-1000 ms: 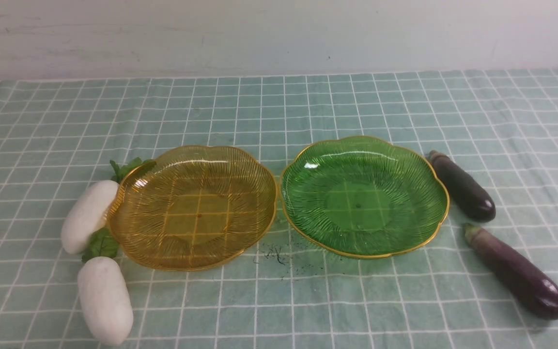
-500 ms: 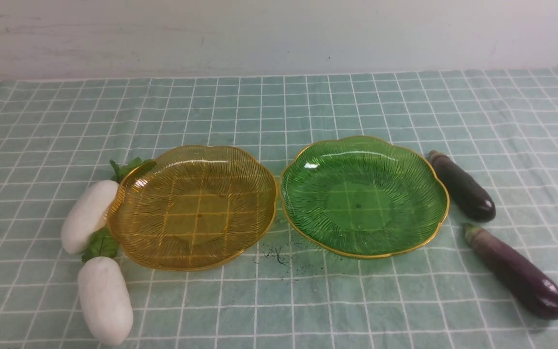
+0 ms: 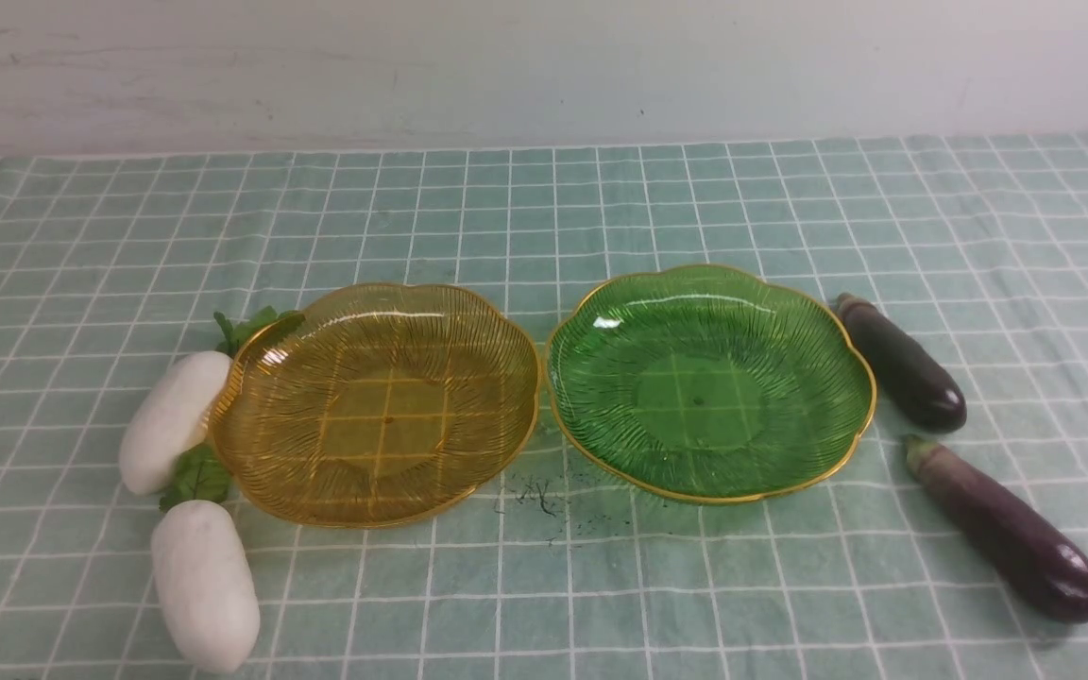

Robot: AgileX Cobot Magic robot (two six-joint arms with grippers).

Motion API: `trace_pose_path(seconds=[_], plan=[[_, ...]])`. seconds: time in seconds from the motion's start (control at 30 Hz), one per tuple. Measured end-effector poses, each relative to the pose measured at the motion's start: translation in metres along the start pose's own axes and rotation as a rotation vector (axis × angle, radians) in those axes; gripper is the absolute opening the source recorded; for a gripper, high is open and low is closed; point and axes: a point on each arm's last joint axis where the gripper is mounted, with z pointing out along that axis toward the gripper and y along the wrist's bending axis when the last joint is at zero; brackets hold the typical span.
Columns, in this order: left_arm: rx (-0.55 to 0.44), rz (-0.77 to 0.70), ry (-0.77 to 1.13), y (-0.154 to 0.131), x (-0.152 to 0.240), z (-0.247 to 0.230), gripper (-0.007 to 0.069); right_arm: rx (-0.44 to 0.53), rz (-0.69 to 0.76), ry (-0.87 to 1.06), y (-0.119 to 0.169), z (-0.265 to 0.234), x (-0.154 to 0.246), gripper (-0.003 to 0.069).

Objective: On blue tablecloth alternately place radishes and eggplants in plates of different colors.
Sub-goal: 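Put the eggplants into the green plate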

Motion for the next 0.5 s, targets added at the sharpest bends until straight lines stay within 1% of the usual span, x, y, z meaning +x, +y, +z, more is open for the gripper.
trace_pose_path(seconds=[0.2, 0.27, 0.33, 0.4, 0.43, 0.47, 0.5], plan=[[0.000, 0.000, 0.000, 0.000, 0.000, 0.000, -0.0008, -0.001, 0.003, 0.000, 0.000, 0.000, 0.000, -0.0008], [0.013, -0.041, 0.000, -0.001, 0.000, 0.000, -0.0008, -0.009, 0.052, -0.004, 0.001, 0.000, 0.000, -0.0008], [0.045, -0.152, 0.002, -0.004, 0.000, 0.000, -0.0008, -0.032, 0.203, -0.016, 0.003, 0.000, -0.002, -0.0008], [0.085, -0.299, 0.007, -0.008, -0.001, 0.000, -0.0008, -0.074, 0.443, -0.018, 0.006, 0.000, -0.002, -0.0008], [0.116, -0.410, 0.013, -0.010, -0.001, -0.001, -0.0008, -0.093, 0.547, -0.017, 0.008, 0.000, -0.003, -0.0008], [0.163, -0.573, 0.023, -0.015, -0.002, -0.001, -0.0008, -0.122, 0.713, -0.015, 0.010, 0.000, -0.004, -0.0008], [0.183, -0.634, 0.026, -0.016, -0.003, -0.002, -0.0008, -0.129, 0.744, -0.014, 0.010, 0.000, -0.005, -0.0008]])
